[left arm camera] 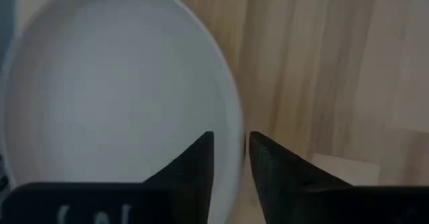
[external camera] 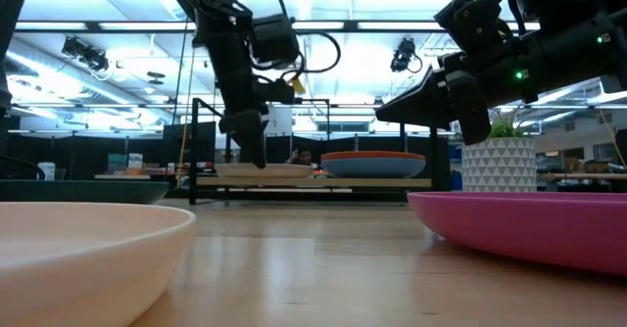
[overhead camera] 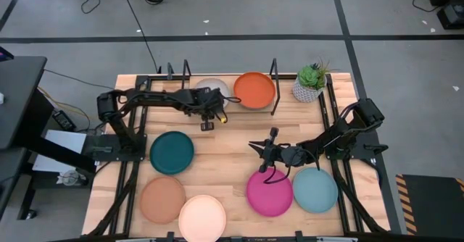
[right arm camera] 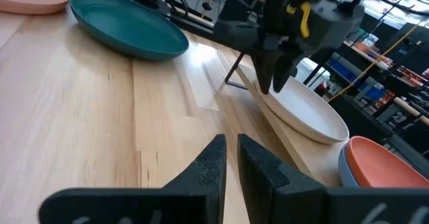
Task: Place and stack plates onto a shelf
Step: Stack the light orange plate on top of the the gray plate on the shelf
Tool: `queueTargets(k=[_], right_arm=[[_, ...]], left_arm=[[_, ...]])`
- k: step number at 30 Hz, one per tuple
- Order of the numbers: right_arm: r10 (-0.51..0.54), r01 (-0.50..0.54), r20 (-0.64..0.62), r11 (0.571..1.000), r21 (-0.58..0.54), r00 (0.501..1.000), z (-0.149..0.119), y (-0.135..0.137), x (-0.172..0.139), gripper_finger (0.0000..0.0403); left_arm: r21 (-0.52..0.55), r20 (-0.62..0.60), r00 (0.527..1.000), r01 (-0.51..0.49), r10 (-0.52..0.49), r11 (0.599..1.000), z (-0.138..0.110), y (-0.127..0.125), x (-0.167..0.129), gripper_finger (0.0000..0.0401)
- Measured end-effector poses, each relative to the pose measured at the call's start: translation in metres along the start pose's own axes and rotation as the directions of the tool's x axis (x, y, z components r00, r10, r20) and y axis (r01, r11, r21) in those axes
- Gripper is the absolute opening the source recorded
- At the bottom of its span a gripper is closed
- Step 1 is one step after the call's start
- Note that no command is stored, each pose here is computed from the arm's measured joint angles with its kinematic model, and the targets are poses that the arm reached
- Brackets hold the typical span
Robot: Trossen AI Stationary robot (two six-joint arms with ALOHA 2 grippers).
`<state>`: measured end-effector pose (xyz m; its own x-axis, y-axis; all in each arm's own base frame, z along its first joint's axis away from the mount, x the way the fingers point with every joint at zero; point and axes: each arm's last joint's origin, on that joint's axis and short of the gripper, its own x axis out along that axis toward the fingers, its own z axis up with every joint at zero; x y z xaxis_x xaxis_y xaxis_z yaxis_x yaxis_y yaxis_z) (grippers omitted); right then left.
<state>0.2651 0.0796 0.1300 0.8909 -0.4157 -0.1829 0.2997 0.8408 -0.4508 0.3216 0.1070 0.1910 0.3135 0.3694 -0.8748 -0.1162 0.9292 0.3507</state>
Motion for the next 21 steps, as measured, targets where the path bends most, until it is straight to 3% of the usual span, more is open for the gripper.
queueTargets(k=[9,12,17,21], right_arm=[[0.001,-0.001,-0.001,1.000,-0.002,1.000,0.000,0.000,0.000,0.0043],[0.005,-0.005,-0.002,1.000,-0.001,1.000,0.000,0.000,0.000,0.0043],[0.009,-0.009,-0.005,1.000,-0.002,1.000,-0.001,0.000,0.000,0.0043],[0.021,-0.021,-0.001,1.000,-0.004,1.000,-0.001,0.001,0.000,0.0043]], left_arm=[[0.100,0.034,0.998,0.052,-0.055,0.994,0.003,-0.030,-0.035,0.0111],[0.071,-0.005,0.991,0.136,-0.136,0.988,0.000,-0.045,-0.039,0.0111],[0.060,-0.014,0.892,0.452,-0.452,0.890,0.000,-0.083,-0.050,0.0111],[0.046,-0.027,0.823,0.568,-0.568,0.822,0.000,-0.116,-0.064,0.0111]])
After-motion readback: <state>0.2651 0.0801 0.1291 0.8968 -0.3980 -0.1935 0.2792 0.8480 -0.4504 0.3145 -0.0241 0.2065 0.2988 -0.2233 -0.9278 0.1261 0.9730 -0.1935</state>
